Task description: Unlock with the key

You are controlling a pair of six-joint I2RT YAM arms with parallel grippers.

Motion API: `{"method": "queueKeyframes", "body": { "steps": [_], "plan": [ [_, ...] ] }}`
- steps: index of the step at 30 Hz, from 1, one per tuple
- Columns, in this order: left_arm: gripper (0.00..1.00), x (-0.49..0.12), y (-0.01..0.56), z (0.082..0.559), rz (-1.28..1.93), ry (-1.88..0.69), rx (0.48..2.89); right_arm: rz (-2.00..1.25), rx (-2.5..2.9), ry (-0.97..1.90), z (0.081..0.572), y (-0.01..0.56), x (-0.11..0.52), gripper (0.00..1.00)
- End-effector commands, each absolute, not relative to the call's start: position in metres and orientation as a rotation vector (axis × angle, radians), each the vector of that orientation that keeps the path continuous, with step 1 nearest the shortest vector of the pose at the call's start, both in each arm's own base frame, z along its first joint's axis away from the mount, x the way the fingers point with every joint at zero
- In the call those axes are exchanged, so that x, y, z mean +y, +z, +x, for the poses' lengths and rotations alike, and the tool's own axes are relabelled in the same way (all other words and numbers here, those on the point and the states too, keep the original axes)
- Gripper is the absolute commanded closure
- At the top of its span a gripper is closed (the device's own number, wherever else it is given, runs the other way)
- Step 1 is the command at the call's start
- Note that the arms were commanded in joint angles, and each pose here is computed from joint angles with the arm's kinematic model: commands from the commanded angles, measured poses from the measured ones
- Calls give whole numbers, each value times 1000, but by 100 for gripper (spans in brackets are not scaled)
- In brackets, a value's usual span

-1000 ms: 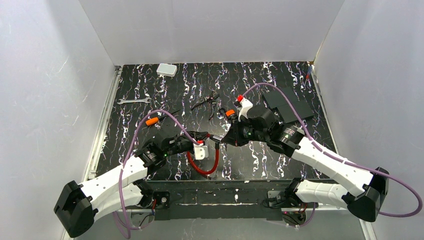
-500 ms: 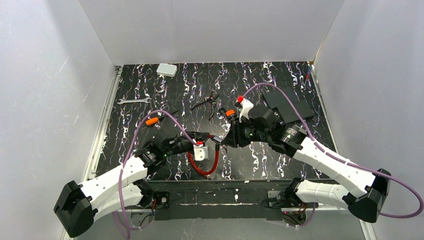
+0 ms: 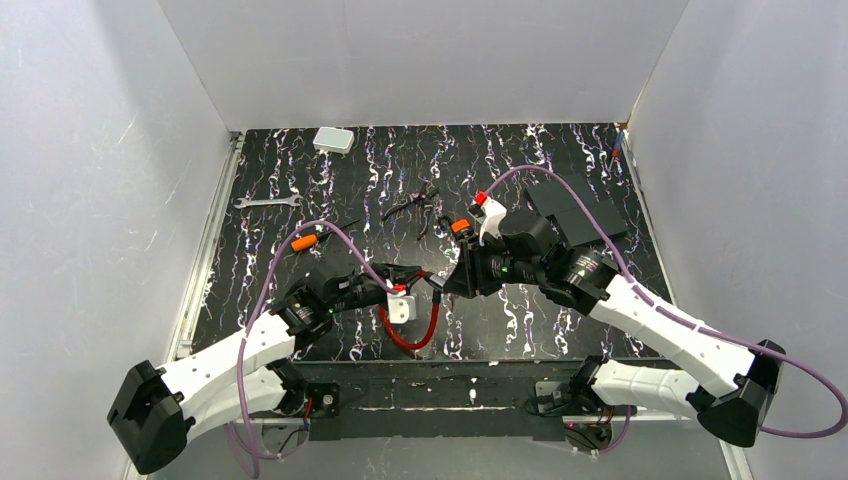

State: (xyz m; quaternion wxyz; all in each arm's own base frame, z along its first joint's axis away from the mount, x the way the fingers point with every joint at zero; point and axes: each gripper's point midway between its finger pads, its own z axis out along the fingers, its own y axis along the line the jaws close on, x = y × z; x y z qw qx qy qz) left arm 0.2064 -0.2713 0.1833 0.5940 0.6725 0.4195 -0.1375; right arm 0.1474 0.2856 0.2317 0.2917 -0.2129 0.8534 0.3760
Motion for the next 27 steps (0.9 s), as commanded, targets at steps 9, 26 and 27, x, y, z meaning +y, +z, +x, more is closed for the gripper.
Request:
{"method": "queueKeyframes", "body": {
  "steps": [9, 26, 27],
  "plan": [
    [100, -280, 212, 203, 1515, -328, 877, -603, 2183, 1084, 140, 265, 287, 64],
    [100, -280, 211, 202, 1515, -329, 876, -592, 2210, 961, 143, 255, 267, 60],
    [100, -280, 211, 203, 1515, -329, 877, -592, 2210, 966, 143, 255, 268, 63]
  ]
}}
